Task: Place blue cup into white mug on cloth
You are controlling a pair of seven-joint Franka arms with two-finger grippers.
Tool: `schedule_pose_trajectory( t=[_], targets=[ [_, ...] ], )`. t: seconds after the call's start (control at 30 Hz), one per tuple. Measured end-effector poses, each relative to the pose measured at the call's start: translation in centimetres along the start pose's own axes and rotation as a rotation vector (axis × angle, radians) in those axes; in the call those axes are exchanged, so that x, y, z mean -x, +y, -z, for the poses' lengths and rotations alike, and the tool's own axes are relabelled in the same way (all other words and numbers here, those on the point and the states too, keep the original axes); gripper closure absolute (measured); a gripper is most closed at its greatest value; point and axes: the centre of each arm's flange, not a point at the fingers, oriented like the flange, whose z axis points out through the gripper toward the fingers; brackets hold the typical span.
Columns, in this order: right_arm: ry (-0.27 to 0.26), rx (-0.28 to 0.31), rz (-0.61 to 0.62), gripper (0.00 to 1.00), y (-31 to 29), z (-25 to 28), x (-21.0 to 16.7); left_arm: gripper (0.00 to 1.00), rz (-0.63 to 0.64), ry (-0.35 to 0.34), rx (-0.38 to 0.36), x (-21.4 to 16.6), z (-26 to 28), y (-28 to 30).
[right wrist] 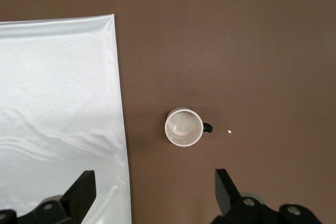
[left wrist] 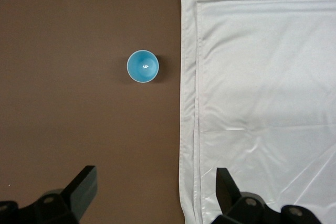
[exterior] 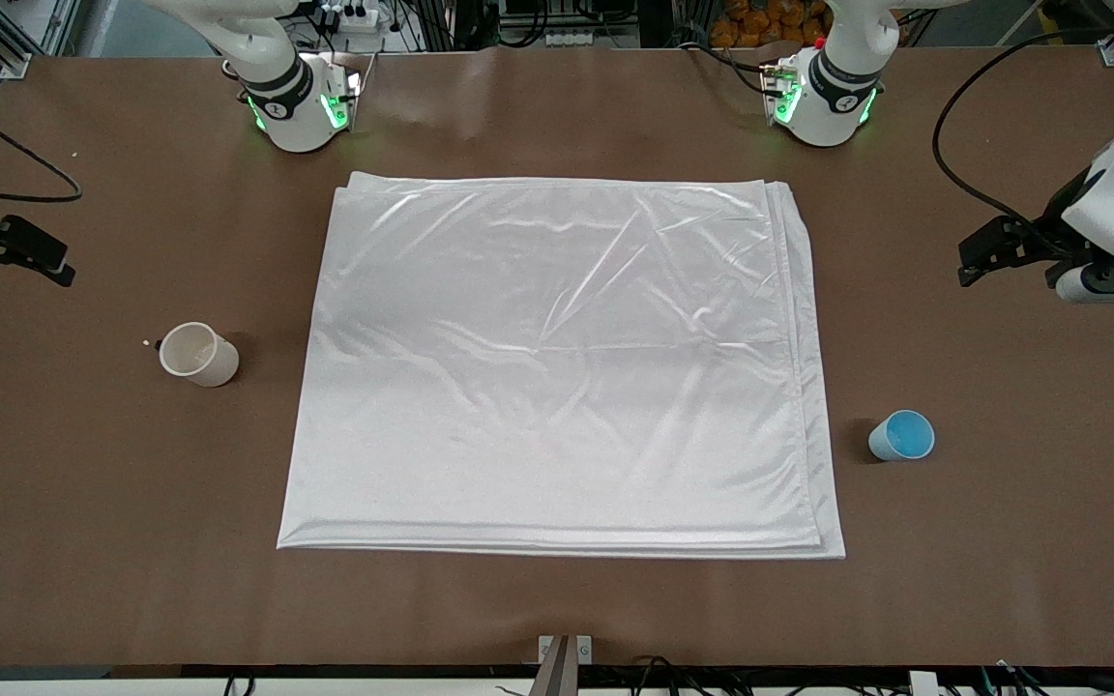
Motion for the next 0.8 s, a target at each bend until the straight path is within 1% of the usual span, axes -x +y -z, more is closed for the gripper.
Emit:
schedule_pose_trajectory(
  t=[0.4,0.57,0.67,0.8],
  targets=[
    [-0.005,0.0,0.016,0.0,0.4,-0.5,0.0,0.0,0.0,0.0,0.0,0.0,0.0,0.0],
    [-0.005,0.0,0.068,0.0,0.5,-1.0,0.0,0.0,0.0,-0.007,0.0,-0.2,-0.4,0.0],
    [-0.014,-0.001,0.095,0.0,0.5,-1.6,0.2,0.0,0.003,-0.025,0.0,-0.6,-1.5,-0.2],
    [-0.021,-0.002,0.138,0.0,0.6,-2.6,0.4,0.0,0.019,-0.074,-0.001,-1.7,-4.3,-1.1]
  ],
)
